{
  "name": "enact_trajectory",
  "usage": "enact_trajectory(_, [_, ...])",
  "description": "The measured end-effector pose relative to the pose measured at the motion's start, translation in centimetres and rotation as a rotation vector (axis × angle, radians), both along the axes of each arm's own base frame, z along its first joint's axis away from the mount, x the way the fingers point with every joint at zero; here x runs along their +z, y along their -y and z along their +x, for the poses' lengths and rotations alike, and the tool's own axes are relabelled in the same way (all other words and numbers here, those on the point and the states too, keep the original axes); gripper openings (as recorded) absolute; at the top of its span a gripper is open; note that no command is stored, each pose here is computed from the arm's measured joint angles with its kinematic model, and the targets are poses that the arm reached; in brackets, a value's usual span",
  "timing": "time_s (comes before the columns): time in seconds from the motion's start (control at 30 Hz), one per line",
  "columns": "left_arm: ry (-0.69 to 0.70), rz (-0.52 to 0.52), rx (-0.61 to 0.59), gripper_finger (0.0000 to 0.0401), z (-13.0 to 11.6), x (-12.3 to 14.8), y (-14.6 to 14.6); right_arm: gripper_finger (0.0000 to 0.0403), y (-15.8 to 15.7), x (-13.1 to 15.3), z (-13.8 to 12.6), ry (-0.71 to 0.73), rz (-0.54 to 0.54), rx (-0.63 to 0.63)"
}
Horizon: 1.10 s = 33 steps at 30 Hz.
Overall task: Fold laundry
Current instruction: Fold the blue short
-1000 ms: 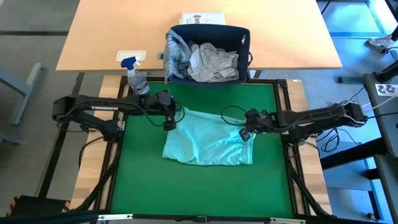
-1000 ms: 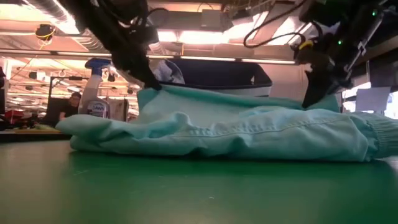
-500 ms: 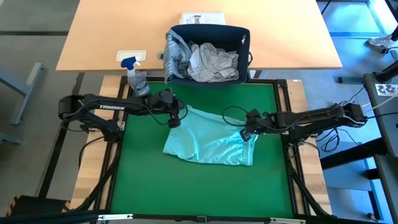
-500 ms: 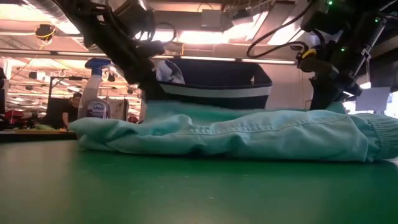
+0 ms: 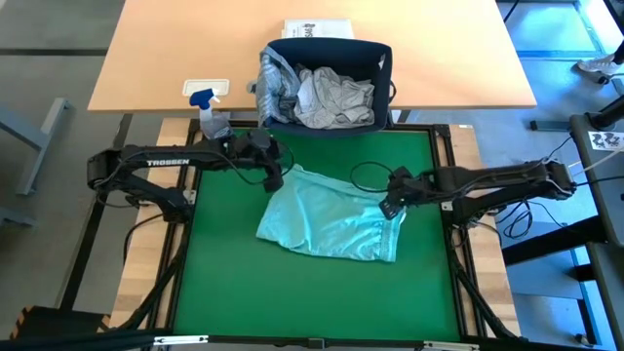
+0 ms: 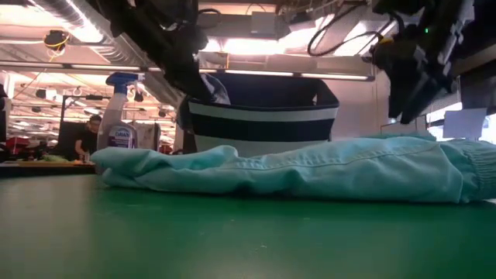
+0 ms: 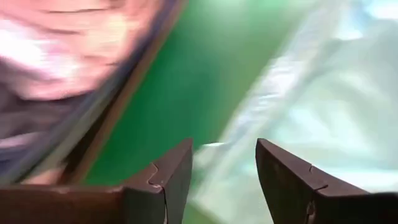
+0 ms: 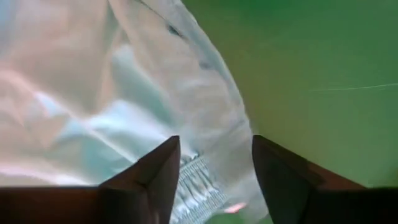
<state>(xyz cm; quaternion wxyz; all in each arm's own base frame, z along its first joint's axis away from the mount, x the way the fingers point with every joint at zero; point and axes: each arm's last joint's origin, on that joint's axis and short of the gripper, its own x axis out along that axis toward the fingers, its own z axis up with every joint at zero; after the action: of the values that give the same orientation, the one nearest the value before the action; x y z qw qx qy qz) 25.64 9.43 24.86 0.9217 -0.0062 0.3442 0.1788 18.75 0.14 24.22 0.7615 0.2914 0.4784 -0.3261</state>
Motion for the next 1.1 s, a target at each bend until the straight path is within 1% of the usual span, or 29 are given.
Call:
enact_trajectory(0.07, [0.016,-0.058,-0.037,0.0172,0.4,-0.4,0.3,0.0217,0.0,1.1,-0.1,-0.01,-0.002,0.01])
enact_trajectory(0.2, [-0.013,-0.165,-0.086,0.0172,0.7,-2.0,0.8,0.0222,-0.2,2.4,0.1,0.014,0.028,0.031])
enact_trajectory(0.33, [-0.062,-0.256,-0.137,0.0172,1.0,-4.0,1.5,0.0218,-0.6,2.2,1.3,0.128,0.06,0.117])
enact_trajectory(0.43, [-0.115,-0.289,-0.135,0.0172,1.2,-5.7,2.0,0.0217,-1.5,0.7,2.3,0.196,0.059,0.178])
enact_trajectory(0.5, [-0.163,-0.305,-0.138,0.0173,1.3,-7.0,2.3,0.0217,-2.3,-0.8,2.7,0.209,0.071,0.209])
enact_trajectory(0.6, [-0.243,-0.334,-0.115,0.0173,1.1,-9.0,2.8,0.0216,-3.4,-3.8,2.7,0.176,0.083,0.233])
enact_trajectory(0.73, [-0.342,-0.406,-0.034,0.0171,0.5,-10.8,3.4,0.0216,-4.6,-7.2,2.2,0.099,0.085,0.271])
enact_trajectory(0.83, [-0.384,-0.483,0.046,0.0165,0.1,-11.4,4.6,0.0216,-5.1,-8.7,1.7,0.035,0.072,0.32])
enact_trajectory(0.93, [-0.379,-0.555,0.095,0.0157,0.2,-11.3,6.5,0.0216,-5.7,-9.3,1.4,-0.008,0.072,0.437])
enact_trajectory(1.03, [-0.382,-0.586,0.072,0.0148,0.4,-10.6,8.4,0.0216,-6.1,-9.1,1.0,-0.038,0.113,0.567])
enact_trajectory(1.1, [-0.354,-0.572,0.045,0.0143,0.8,-9.2,8.8,0.0216,-6.2,-8.6,0.9,-0.059,0.159,0.619])
